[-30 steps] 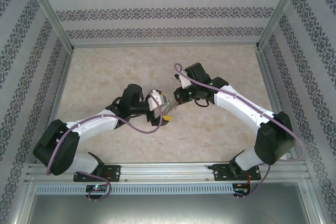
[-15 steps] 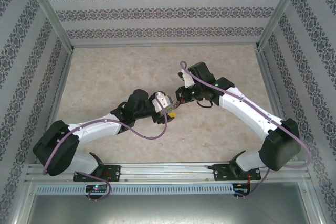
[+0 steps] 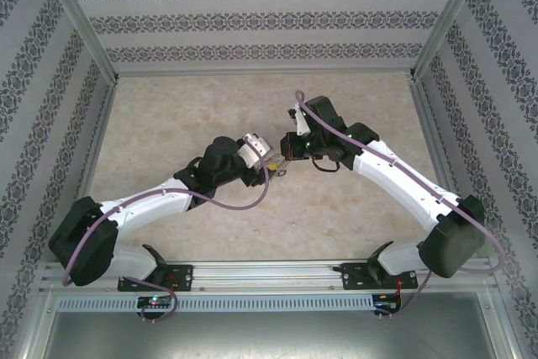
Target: Put the keys on the keyring
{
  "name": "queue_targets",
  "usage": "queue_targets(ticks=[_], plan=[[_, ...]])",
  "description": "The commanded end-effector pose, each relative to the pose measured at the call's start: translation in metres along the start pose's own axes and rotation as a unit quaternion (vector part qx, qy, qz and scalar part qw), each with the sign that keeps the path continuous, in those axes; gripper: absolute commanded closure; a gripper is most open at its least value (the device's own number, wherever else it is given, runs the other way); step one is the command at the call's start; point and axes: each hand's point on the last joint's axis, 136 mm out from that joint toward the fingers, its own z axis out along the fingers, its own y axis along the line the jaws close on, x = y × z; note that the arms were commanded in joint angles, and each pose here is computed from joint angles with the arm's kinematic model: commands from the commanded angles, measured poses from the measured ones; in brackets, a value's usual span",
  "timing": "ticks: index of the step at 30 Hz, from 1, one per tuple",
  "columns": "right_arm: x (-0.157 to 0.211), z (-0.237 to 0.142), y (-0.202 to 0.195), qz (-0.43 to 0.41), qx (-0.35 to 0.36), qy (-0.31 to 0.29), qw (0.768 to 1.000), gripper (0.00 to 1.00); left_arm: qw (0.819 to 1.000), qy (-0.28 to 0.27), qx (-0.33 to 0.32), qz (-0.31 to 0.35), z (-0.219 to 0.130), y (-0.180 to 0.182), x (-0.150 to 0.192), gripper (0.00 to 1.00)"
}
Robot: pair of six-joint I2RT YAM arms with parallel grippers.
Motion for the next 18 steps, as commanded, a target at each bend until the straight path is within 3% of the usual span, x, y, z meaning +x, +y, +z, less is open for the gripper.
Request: queue_targets(ticks=[1,3,6,9,14,18], plan=[[-0.024,-0.02,0.013,0.049,-0.006,-0.056,0.997,1.0,0.999,0.017,0.01,-0.035,-0.001,-0.006,0.006,0.25],[-0.028,-0.023,0.016,0.062,-0.011,-0.062,0.996,1.0,1.0,0.01,0.004,-0.029,-0.004,-0.004,0.006,0.28],[-0.031,-0.029,0.016,0.062,-0.003,-0.067,0.996,1.0,1.0,0.025,0.001,0.008,-0.007,-0.001,0.007,0.44],[-0.031,-0.032,0.018,0.065,-0.011,-0.071,0.995,1.0,0.999,0.026,0.017,0.036,-0.009,-0.005,0.001,0.45],[-0.033,-0.033,0.034,0.084,-0.047,-0.064,0.993,1.0,0.998,0.046,0.011,0.036,-0.006,-0.001,0.0,0.53],[-0.035,-0.037,0.035,0.085,-0.043,-0.073,0.993,1.0,0.998,0.046,0.01,0.029,-0.006,0.0,0.0,0.54]])
